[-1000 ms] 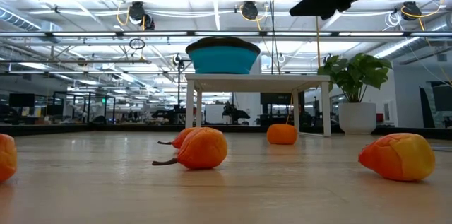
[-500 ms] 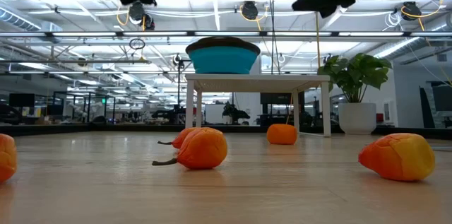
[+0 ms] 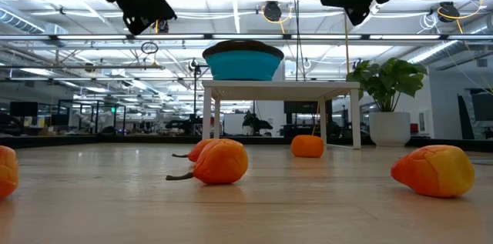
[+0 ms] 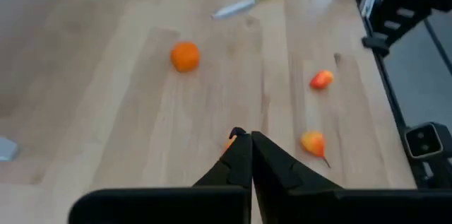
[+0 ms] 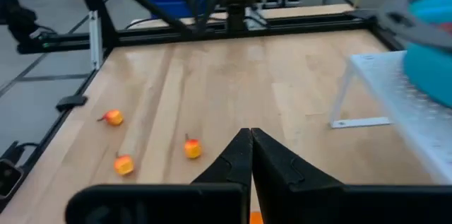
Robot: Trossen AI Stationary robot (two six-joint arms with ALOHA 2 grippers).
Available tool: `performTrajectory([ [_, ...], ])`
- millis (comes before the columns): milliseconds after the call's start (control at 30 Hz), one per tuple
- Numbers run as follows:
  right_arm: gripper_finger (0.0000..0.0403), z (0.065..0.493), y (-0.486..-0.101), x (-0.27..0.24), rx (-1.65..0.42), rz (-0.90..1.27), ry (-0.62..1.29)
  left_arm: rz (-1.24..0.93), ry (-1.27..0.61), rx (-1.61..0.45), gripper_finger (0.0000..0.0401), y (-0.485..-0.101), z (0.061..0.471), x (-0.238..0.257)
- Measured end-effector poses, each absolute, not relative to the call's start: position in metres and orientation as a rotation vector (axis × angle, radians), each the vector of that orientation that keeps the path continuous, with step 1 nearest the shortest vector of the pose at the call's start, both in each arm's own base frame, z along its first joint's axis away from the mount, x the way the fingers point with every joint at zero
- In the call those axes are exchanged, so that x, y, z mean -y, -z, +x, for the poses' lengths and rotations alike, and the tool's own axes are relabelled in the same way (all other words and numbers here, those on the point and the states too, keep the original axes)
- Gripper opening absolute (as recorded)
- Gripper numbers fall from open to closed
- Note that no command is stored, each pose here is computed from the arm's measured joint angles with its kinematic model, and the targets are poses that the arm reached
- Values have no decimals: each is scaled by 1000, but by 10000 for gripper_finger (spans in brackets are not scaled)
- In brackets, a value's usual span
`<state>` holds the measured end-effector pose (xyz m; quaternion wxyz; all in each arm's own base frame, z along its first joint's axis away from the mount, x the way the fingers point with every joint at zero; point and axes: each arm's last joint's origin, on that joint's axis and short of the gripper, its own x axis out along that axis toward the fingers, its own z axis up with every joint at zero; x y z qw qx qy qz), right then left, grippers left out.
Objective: Pick & Place Fruit
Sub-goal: Put the orange into the blue strainer bowl on the shelf
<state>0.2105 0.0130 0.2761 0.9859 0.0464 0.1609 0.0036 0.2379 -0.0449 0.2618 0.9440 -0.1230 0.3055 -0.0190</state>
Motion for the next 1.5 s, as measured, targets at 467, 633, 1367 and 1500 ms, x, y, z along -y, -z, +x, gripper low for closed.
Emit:
performTrajectory([
  [467,0,252,-249,-46,-373,69,3,-136,-1,-377,10,-248,159,23],
  [633,0,275,-253,-55,-434,51,26,-100,-7,-321,4,-244,139,18],
  [1367,127,335,-227,-65,-971,80,154,-32,25,-290,23,-241,89,8],
  [1500,173,338,-216,-63,-1010,72,162,-32,29,-301,28,-240,88,8],
])
